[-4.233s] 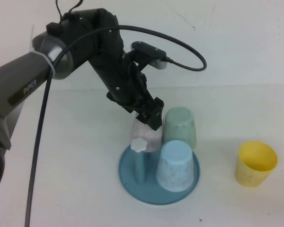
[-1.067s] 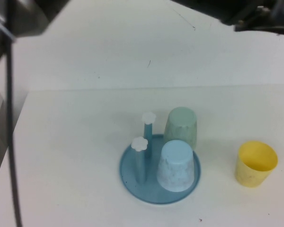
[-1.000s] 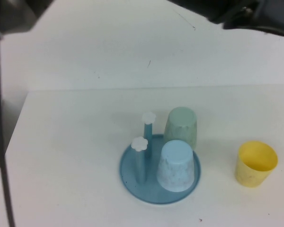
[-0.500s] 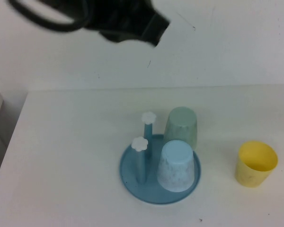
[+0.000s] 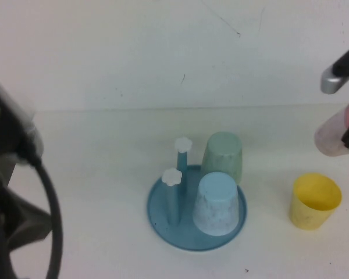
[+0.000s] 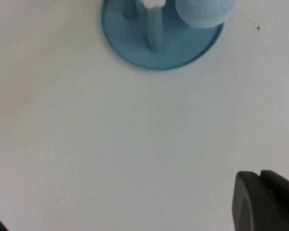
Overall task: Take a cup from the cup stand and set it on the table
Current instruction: Place the cup on the table
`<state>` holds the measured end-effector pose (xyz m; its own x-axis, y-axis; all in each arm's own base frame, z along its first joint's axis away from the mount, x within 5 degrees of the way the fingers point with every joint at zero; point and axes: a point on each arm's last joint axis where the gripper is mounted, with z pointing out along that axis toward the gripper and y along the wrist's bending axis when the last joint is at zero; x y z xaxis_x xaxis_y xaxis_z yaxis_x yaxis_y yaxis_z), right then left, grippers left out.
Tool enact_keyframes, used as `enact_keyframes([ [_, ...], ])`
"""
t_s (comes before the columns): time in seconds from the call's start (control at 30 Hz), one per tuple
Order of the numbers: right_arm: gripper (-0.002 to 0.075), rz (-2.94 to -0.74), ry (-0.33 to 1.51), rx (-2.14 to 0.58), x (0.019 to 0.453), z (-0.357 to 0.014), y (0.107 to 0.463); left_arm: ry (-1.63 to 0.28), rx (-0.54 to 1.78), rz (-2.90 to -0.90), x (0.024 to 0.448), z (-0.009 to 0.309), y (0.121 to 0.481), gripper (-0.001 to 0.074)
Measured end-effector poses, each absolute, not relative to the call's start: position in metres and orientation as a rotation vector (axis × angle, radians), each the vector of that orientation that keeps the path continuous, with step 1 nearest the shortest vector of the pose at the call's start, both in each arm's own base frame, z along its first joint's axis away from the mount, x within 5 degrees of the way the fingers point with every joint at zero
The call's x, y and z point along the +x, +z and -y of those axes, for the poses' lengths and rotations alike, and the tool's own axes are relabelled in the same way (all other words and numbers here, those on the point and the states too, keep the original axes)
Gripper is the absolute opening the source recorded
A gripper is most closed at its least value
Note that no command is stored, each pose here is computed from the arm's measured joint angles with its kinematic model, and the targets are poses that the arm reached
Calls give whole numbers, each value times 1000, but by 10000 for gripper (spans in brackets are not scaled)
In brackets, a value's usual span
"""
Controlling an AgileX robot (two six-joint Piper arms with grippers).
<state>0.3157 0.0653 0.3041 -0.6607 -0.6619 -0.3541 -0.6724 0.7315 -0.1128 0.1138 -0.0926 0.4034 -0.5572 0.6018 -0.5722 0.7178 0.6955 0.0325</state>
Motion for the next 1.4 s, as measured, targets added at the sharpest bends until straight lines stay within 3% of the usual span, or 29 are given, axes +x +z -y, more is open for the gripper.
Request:
enact_keyframes([
  [0.27, 18, -2660, 50, -1150, 362, -94, 251, -286, 979, -2350, 90, 74, 372, -1],
  [0.6, 20, -2733, 51, -1189, 378, -96, 222, -320, 961, -2324, 85, 73, 372, -1],
  [0.8, 92, -2749, 50, -1194, 381, -97, 213, -327, 952, -2312, 86, 74, 373, -1],
  [1.1, 252, -2744, 39, -1138, 384, -97, 217, -338, 929, -2318, 86, 74, 373, -1],
  [1.4, 276, -2632, 39, -960, 387, -99, 276, -357, 892, -2274, 89, 76, 376, -1],
])
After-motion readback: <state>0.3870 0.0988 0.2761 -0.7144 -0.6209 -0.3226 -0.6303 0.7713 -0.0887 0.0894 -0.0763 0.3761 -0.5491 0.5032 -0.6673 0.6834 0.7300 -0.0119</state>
